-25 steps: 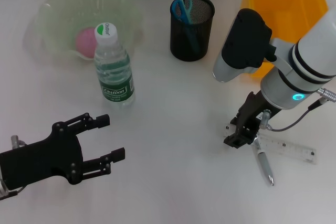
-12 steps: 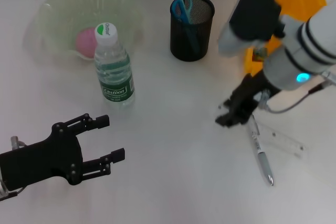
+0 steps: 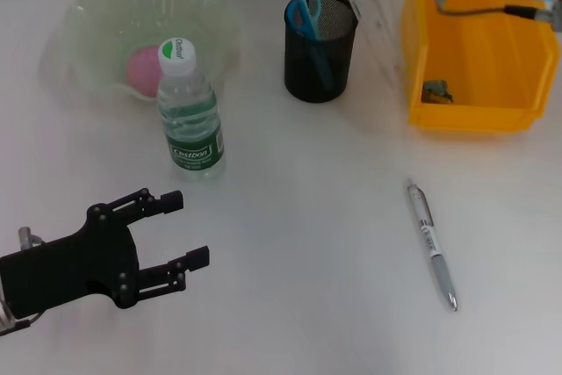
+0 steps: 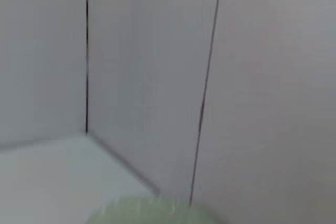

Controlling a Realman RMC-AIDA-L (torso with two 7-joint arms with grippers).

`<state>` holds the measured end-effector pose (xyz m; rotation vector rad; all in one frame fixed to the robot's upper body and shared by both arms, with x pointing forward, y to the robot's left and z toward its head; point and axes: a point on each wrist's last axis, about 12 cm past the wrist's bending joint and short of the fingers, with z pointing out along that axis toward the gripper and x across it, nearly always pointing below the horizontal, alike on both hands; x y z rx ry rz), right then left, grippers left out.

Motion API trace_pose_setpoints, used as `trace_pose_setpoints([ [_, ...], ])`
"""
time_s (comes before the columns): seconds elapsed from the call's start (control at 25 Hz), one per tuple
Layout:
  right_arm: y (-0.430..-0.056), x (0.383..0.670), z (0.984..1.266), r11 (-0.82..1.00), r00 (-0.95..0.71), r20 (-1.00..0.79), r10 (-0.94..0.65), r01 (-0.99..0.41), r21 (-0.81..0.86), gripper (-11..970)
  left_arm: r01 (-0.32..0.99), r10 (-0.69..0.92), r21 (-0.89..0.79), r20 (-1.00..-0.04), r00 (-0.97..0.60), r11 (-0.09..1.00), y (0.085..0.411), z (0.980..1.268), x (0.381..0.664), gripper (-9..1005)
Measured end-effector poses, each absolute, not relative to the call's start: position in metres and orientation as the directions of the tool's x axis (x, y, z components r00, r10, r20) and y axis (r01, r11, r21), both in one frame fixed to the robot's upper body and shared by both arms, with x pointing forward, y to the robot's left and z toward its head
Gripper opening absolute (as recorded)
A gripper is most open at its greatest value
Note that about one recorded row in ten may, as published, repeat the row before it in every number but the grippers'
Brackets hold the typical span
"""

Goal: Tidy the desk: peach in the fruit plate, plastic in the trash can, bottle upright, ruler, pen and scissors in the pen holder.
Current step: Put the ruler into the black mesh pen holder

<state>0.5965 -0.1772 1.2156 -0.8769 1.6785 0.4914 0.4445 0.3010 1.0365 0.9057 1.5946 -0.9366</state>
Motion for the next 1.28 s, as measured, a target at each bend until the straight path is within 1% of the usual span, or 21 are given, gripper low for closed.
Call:
trace_pose_setpoints([
  [0.04, -0.177, 0.596, 1.216, 0.637, -0.100, -0.950, -0.296, -0.762, -0.119, 380, 0.902, 0.099, -0.129, -0.978, -0.185, 0.412, 0.301, 1.036, 0.445, 803],
  [0.08, -0.178, 0.602, 1.208, 0.647, -0.041, -0.974, -0.222, -0.753, -0.116, 380, 0.902, 0.099, -0.129, -0.978, -0.185, 0.412, 0.301, 1.037, 0.445, 803],
  [0.16, -0.178, 0.604, 1.203, 0.651, -0.024, -0.981, -0.191, -0.751, -0.108, 381, 0.902, 0.099, -0.128, -0.978, -0.184, 0.412, 0.301, 1.037, 0.445, 803],
  [0.2, -0.177, 0.610, 1.195, 0.653, 0.029, -0.992, -0.127, -0.750, -0.106, 381, 0.902, 0.099, -0.128, -0.978, -0.184, 0.413, 0.301, 1.037, 0.445, 803],
  [0.24, -0.177, 0.610, 1.195, 0.653, 0.029, -0.992, -0.127, -0.750, -0.106, 381, 0.902, 0.099, -0.127, -0.978, -0.184, 0.413, 0.302, 1.037, 0.445, 803],
  [0.32, -0.176, 0.613, 1.188, 0.655, 0.081, -0.994, -0.075, -0.747, -0.110, 381, 0.902, 0.100, -0.127, -0.978, -0.183, 0.413, 0.302, 1.037, 0.445, 803],
  [0.4, -0.174, 0.615, 1.179, 0.668, 0.169, -0.985, -0.021, -0.731, -0.140, 381, 0.901, 0.100, -0.127, -0.978, -0.184, 0.414, 0.302, 1.037, 0.445, 803],
  [0.48, -0.173, 0.615, 1.177, 0.674, 0.193, -0.981, -0.013, -0.724, -0.151, 381, 0.901, 0.099, -0.128, -0.978, -0.184, 0.414, 0.302, 1.037, 0.445, 804],
  [0.6, -0.174, 0.619, 1.161, 0.719, 0.264, -0.965, 0.001, -0.671, -0.183, 380, 0.902, 0.099, -0.127, -0.978, -0.183, 0.413, 0.301, 1.037, 0.445, 804],
  [0.76, -0.174, 0.622, 1.151, 0.745, 0.283, -0.959, -0.001, -0.639, -0.190, 381, 0.902, 0.097, -0.128, -0.978, -0.183, 0.412, 0.301, 1.037, 0.445, 804],
  [0.96, -0.170, 0.627, 1.134, 0.750, 0.239, -0.971, 0.000, -0.643, -0.158, 384, 0.902, 0.095, -0.132, -0.978, -0.187, 0.411, 0.300, 1.037, 0.446, 804],
  [1.28, -0.168, 0.627, 1.125, 0.745, 0.197, -0.980, -0.002, -0.654, -0.133, 388, 0.903, 0.097, -0.128, -0.978, -0.183, 0.410, 0.300, 1.037, 0.446, 804],
])
